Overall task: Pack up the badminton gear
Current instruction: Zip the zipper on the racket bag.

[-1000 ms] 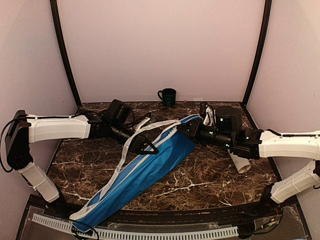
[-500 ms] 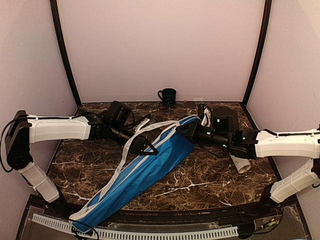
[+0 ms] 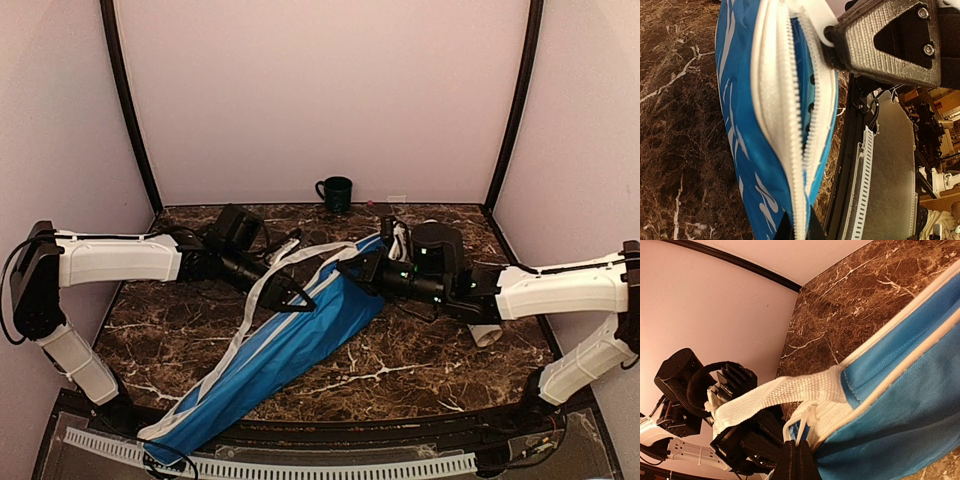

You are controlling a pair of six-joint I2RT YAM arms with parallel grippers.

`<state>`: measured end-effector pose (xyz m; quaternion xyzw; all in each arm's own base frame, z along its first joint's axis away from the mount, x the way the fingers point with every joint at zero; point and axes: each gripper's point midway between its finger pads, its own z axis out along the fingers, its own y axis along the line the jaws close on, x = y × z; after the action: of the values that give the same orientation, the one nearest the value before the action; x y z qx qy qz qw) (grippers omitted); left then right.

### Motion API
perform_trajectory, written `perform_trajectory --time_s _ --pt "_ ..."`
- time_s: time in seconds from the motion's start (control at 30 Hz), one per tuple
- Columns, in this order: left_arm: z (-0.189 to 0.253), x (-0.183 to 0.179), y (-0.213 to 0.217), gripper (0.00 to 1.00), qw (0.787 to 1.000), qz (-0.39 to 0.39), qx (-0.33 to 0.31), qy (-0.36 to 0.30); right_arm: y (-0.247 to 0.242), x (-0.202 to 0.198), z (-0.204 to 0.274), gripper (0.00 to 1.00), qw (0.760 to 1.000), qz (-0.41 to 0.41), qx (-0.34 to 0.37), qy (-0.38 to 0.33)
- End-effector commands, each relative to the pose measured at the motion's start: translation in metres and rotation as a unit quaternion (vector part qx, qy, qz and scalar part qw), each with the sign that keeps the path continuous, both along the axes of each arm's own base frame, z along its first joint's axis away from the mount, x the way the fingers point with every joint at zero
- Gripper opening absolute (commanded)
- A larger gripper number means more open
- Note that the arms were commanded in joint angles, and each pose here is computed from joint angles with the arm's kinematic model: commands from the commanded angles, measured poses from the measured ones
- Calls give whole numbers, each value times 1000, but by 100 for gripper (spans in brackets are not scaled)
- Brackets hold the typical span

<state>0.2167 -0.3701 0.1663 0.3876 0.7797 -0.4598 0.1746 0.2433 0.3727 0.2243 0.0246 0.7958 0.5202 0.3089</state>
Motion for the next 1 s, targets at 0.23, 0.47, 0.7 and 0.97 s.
perform_trajectory --time_s 0.23,0.47,0.7,0.97 --pt "38 1 -9 0 997 -9 -59 -52 50 -48 -5 0 996 89 28 12" --pt "27 8 5 40 997 16 -3 -73 40 -48 -7 0 997 75 11 -7" --pt "9 13 35 58 992 41 77 -93 25 -44 4 0 997 60 4 -40" --pt "4 28 65 55 975 66 152 -150 24 -46 6 0 997 65 9 -46"
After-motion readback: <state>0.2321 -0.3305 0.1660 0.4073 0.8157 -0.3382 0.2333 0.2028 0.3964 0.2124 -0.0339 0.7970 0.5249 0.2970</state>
